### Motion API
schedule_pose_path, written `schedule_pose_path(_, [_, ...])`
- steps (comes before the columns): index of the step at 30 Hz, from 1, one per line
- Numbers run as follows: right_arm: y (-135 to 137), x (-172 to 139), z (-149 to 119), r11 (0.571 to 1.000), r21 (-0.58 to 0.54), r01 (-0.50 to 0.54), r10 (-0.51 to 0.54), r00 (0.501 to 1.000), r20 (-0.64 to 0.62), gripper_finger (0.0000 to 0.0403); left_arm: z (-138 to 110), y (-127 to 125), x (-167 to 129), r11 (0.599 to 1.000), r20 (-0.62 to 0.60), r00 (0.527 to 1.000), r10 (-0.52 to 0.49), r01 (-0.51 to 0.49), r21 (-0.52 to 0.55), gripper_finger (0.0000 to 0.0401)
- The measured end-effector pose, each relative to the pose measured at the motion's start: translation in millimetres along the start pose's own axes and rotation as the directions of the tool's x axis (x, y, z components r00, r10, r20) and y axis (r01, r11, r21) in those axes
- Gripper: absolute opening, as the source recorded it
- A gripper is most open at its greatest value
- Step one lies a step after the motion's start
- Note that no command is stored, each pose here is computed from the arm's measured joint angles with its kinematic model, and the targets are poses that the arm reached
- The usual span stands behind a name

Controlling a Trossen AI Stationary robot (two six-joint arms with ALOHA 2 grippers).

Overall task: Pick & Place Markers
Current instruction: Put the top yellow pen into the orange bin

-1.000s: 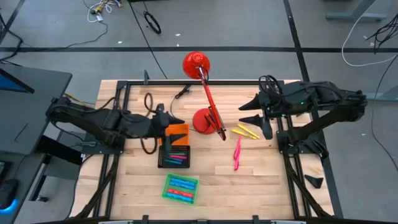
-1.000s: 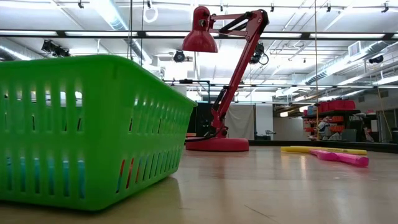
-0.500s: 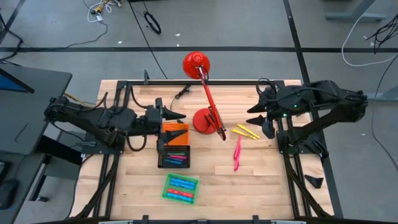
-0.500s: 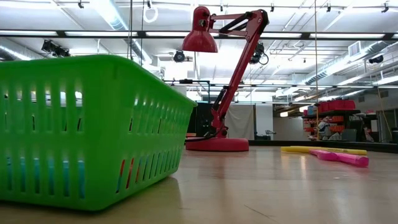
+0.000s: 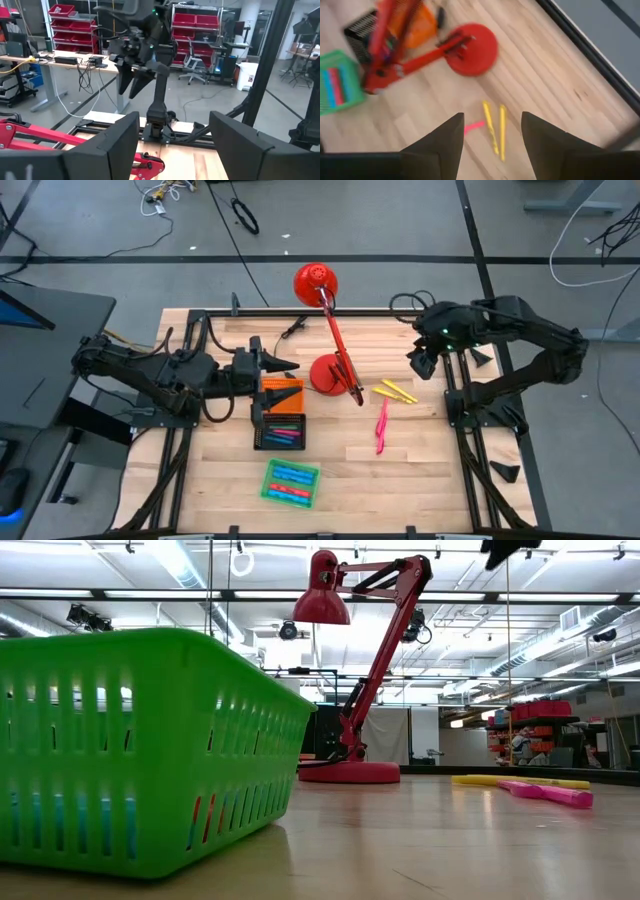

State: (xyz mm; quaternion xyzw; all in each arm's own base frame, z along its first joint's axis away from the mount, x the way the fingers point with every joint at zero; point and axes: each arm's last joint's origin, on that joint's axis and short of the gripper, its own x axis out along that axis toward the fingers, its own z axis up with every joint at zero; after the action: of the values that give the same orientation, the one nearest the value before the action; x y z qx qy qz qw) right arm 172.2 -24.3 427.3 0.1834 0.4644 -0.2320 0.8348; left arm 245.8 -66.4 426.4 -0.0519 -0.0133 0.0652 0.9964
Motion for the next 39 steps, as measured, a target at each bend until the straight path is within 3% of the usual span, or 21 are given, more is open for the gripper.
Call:
schedule_pose_path(6, [-16, 6, 3, 0.997, 0.021, 0.078, -0.077, 0.995, -0.064, 0.0200, 0, 0, 0, 1.000, -0.003, 1.000, 0.001, -0.001, -0.001, 0.0248])
schedule_pose_path(16, [-36, 7, 9, 0.996, 0.038, 0.082, -0.078, 0.993, -0.085, 0.0200, -1, 0, 0, 1.000, -0.008, 1.000, 0.002, -0.002, -0.001, 0.0248])
schedule_pose_path(20, [-39, 14, 8, 0.996, -0.009, 0.091, -0.091, 0.990, -0.109, 0.0200, -1, 0, 0, 1.000, -0.010, 1.000, 0.002, -0.002, 0.000, 0.0248])
schedule_pose_path(29, [-44, 70, -9, 0.992, -0.073, 0.103, -0.117, 0.968, -0.221, 0.0200, -1, 0, 0, 1.000, -0.010, 1.000, 0.002, -0.002, 0.000, 0.0248])
schedule_pose_path(39, [-47, 137, -38, 0.996, -0.055, 0.075, -0.088, 0.942, -0.323, 0.0200, -1, 0, 0, 1.000, -0.010, 1.000, 0.002, -0.002, 0.000, 0.0248])
